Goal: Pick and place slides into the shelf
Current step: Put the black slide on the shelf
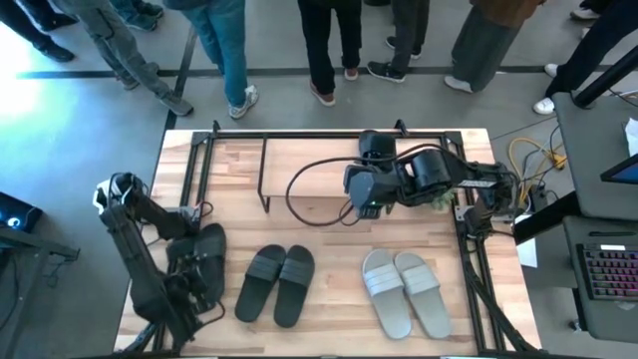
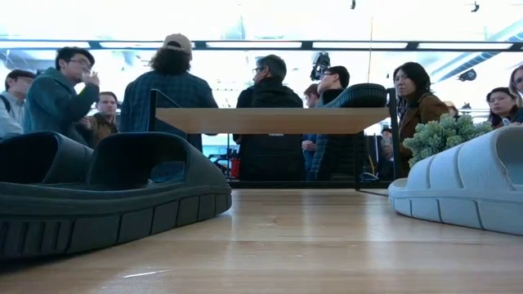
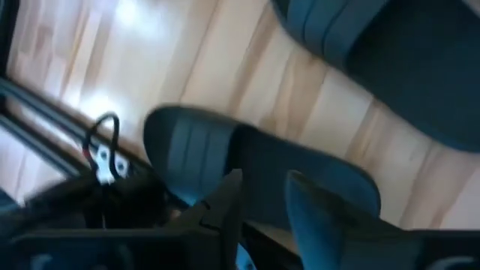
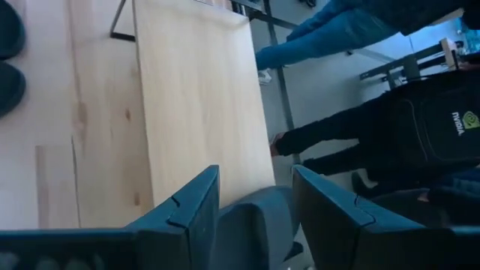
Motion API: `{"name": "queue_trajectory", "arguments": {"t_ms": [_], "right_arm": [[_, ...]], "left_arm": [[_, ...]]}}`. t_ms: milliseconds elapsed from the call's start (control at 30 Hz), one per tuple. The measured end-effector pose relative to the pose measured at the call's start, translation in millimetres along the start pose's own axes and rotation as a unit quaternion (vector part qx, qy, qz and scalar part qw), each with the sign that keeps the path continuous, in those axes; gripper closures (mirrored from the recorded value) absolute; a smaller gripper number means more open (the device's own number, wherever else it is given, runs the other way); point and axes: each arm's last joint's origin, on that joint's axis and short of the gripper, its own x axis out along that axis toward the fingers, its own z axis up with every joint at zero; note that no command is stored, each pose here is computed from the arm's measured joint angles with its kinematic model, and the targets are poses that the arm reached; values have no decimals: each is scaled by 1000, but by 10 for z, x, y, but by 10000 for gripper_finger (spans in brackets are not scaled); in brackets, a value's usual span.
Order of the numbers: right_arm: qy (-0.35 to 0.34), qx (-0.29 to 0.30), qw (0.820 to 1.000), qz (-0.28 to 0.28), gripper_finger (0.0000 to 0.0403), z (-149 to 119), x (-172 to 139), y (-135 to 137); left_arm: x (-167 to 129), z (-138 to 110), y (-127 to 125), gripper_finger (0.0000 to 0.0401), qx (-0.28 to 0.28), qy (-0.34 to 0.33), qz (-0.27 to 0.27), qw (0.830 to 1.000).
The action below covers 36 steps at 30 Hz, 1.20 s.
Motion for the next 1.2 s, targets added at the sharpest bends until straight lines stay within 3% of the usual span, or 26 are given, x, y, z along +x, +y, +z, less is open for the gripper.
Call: {"name": "queue_trajectory", "arguments": {"t_ms": [267, 367, 533, 733, 867, 1200], "right_arm": [[-13, -1, 1000, 2, 243, -62, -118, -66], [-21, 5, 1000, 4, 243, -120, -206, -107], [-25, 31, 999, 3, 243, -269, -315, -200], [-9, 36, 999, 1, 243, -461, -328, -219], [11, 23, 1000, -1, 243, -576, -274, -184], [41, 25, 999, -20, 243, -826, -196, -176]], "left_arm": [[245, -194, -259, 198, 25, -13, 69, 997], [413, -237, -291, 188, 22, -21, 108, 994], [595, -286, -192, 187, -29, -17, 147, 989], [677, -313, 85, 187, -47, -14, 131, 990], [768, -342, 234, 187, -61, -11, 92, 994], [712, -323, 307, 186, -59, -9, 21, 998]]}}
